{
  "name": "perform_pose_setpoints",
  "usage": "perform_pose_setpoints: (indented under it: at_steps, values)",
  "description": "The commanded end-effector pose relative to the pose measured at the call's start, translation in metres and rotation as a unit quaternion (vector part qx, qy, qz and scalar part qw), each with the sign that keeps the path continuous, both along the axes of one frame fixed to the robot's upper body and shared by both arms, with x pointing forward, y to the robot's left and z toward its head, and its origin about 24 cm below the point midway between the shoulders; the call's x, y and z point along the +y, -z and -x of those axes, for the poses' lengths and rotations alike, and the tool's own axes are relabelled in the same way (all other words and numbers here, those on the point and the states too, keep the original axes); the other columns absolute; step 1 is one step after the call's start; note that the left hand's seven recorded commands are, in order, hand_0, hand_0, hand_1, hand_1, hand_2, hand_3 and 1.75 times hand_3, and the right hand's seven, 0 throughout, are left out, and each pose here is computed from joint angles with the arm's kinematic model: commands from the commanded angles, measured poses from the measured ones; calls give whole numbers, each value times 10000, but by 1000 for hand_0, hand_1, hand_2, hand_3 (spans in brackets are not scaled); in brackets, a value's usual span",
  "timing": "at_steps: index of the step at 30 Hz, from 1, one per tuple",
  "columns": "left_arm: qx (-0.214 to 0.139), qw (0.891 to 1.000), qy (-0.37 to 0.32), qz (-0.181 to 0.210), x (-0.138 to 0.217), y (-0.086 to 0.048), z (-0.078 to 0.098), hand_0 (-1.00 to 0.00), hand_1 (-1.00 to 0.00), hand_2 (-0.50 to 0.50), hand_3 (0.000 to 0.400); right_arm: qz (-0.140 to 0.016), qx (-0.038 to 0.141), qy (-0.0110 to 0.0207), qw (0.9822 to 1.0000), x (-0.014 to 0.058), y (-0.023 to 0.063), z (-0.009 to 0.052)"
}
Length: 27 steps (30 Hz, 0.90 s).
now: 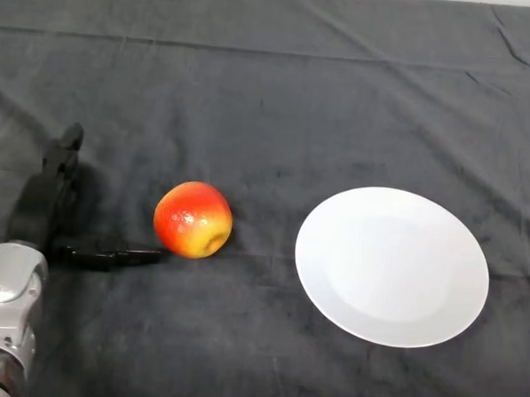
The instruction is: Move the apple to the plate
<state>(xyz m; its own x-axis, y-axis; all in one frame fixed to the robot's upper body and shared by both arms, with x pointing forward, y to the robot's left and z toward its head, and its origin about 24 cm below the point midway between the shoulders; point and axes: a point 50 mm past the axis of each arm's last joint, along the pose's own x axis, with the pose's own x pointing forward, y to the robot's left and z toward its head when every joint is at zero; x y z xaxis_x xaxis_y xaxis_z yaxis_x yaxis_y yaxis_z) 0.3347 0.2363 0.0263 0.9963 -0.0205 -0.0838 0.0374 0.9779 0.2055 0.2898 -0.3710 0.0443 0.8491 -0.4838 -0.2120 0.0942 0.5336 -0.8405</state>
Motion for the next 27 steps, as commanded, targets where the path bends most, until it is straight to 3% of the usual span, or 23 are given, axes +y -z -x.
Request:
perform_pose_setpoints:
  at_steps: [1, 26, 27]
  values:
    - [-327, 9981, 499, -125, -246, -166, -134, 0, 0, 0, 0, -130, 740, -14, 9972, 81, 402, 235]
    - [-246, 9827, 1748, -562, -822, -45, -107, 0, 0, 0, 0, -130, 741, -13, 9972, 81, 402, 235]
    - [-238, 9820, 1780, -585, -828, -41, -104, -133, 0, -67, 53, -130, 741, -13, 9972, 81, 402, 235]
